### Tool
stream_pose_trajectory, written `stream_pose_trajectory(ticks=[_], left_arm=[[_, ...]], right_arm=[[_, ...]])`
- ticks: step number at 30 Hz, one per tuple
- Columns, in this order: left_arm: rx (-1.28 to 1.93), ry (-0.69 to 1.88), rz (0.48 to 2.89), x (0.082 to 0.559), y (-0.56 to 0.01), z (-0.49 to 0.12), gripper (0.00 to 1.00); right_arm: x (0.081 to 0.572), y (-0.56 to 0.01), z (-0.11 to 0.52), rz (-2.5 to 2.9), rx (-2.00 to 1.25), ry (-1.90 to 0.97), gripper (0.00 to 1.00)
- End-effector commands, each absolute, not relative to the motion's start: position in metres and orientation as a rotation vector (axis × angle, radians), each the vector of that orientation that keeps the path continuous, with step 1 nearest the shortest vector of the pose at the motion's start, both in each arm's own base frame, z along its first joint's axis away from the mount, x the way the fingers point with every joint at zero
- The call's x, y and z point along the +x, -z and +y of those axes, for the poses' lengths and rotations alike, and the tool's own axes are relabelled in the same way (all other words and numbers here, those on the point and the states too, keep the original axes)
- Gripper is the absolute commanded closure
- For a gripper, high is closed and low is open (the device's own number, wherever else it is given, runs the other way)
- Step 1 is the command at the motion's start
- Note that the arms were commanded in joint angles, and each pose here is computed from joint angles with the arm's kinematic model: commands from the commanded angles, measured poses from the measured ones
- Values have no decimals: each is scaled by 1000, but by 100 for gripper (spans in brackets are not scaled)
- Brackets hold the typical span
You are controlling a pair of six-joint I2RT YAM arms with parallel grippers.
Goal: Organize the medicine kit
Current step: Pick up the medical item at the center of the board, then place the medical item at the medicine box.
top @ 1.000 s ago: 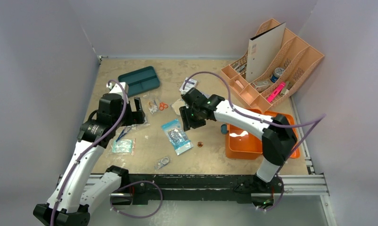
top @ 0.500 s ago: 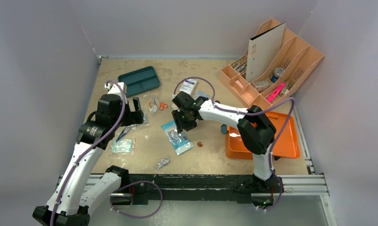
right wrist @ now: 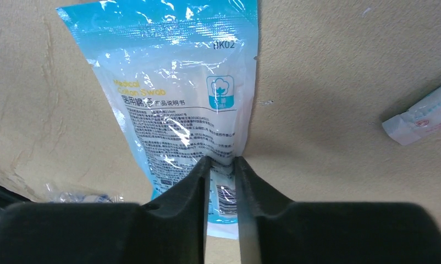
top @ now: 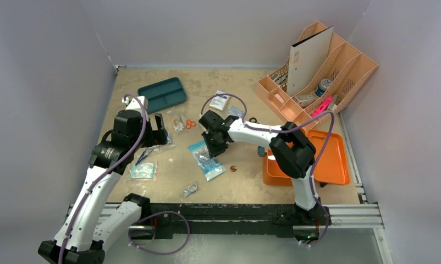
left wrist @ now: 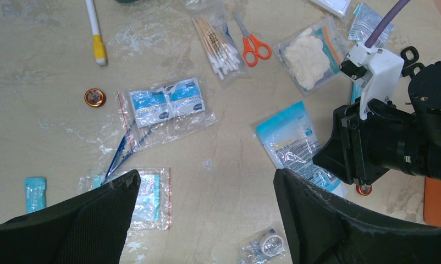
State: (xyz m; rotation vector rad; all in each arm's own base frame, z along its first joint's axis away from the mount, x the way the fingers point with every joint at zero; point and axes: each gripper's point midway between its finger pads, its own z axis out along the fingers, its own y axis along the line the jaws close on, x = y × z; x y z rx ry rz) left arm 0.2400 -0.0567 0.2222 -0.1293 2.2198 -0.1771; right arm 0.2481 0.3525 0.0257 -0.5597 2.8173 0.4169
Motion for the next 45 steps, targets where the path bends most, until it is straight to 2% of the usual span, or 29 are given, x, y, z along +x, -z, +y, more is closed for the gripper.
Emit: stream_pose_trajectory(ticks=[1, 6, 20, 27, 34, 39, 45], left_arm=[[-118, 162, 2191, 244, -226, -55, 10], [-119, 164, 2192, 245, -225, -55, 11], [-84, 193, 2226, 245, -219, -62, 8], [-17, 288, 2229, 242, -219, -77, 5], [86, 452, 2207, 238, -223, -103, 5], [96, 462, 2209, 238, -223, -105, 5], [99, 464, 2211, 238, -222, -105, 5]], right_arm=[[250, -29, 348, 2783, -575, -384, 82], [252, -38, 344, 2757, -573, -378, 100], [236, -121, 328, 2679, -592, -462, 100], [234, -175, 264, 2609, -519, -262, 100], [227, -220, 173, 2573, -321, -39, 100], [219, -230, 112, 2594, -156, 95, 100], [212, -222, 71, 2648, -37, 235, 100]])
